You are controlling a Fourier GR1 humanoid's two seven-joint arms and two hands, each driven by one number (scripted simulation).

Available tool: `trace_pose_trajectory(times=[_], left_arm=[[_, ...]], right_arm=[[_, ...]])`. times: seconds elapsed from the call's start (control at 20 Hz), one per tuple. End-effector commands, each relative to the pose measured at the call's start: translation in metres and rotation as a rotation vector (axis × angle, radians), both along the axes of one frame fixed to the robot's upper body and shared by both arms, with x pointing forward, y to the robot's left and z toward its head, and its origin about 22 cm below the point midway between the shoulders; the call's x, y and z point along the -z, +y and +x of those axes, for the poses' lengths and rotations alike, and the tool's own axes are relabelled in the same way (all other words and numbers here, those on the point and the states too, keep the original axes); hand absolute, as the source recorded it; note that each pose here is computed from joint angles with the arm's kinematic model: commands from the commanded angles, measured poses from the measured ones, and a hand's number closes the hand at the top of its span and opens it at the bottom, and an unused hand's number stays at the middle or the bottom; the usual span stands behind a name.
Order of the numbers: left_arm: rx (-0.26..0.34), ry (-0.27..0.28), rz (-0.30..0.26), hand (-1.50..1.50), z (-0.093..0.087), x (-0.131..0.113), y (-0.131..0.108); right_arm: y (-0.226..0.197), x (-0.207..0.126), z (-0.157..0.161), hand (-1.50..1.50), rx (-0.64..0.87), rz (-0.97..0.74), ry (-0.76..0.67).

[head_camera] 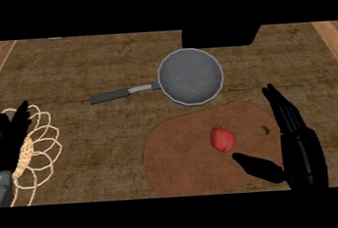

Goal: Pick the bell pepper from the cutting board and place it in the pan

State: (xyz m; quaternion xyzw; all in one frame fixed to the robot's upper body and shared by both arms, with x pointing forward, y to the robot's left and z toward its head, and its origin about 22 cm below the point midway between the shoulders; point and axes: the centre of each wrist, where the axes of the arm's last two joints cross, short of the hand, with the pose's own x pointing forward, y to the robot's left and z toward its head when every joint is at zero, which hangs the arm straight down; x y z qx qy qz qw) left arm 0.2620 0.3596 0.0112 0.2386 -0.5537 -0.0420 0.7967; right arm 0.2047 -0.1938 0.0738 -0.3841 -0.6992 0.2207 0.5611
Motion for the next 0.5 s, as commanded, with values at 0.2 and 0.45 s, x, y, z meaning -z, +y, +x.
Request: trace_pose_trajectory(times=[0.2, 0.45], left_arm=[[0.027, 0.005, -0.001, 0.00, 0.006, 0.002, -0.014], [0.044, 0.001, -0.001, 0.00, 0.017, -0.007, -0.018]], right_arm=[[0.029, -0.029, 0.012, -1.50, 0.143, -0.342, 0.373], [0.079, -0.051, 0.022, -1.50, 0.184, -0.488, 0.523]])
